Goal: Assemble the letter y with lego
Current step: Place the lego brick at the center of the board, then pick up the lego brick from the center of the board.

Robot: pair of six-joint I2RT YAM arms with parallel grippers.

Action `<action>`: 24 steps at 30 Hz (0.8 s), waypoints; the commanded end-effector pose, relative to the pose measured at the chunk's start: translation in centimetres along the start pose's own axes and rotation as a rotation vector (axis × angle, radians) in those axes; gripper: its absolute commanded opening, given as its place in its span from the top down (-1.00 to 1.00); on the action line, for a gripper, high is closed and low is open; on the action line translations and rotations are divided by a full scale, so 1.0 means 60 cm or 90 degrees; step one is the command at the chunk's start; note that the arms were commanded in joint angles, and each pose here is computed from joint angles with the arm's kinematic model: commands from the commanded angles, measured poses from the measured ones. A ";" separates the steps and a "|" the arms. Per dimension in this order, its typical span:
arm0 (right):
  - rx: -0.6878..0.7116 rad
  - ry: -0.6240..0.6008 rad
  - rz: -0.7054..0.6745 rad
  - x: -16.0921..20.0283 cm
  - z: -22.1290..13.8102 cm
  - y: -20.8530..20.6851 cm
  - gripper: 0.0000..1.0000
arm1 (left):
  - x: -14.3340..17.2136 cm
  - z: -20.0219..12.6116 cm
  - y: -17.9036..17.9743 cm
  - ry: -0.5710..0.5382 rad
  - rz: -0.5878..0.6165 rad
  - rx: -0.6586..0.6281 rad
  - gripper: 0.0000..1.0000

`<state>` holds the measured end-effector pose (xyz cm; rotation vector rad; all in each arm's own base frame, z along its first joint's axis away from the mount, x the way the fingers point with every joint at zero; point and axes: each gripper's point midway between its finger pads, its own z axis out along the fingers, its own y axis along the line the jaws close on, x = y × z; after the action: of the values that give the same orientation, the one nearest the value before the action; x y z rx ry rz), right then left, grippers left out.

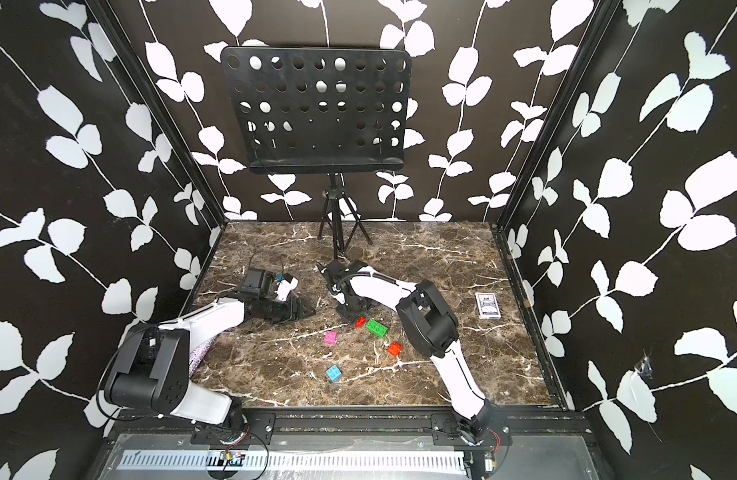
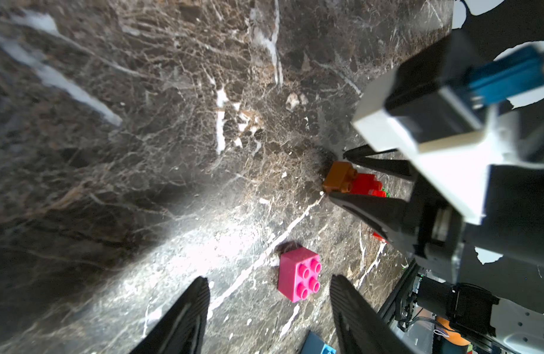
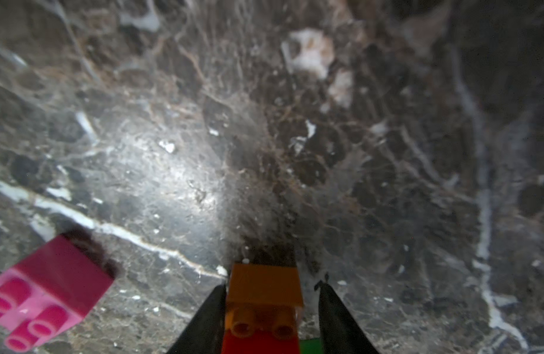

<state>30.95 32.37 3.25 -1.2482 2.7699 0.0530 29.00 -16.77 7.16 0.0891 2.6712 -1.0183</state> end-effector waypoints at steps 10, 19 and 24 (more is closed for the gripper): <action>0.034 -0.106 0.135 0.028 -0.117 -0.037 -0.09 | 0.000 -0.010 -0.006 -0.009 0.011 0.006 -0.30; 0.002 -0.073 0.147 0.030 -0.078 -0.016 -0.05 | 0.002 -0.009 -0.004 -0.007 0.010 0.003 -0.30; -0.003 -0.061 0.132 0.025 -0.062 -0.008 -0.04 | 0.002 -0.009 -0.003 -0.007 0.013 0.000 -0.30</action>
<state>30.17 29.97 6.80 -0.9220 2.8013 0.1145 29.00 -16.78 7.17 0.0893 2.6711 -1.0188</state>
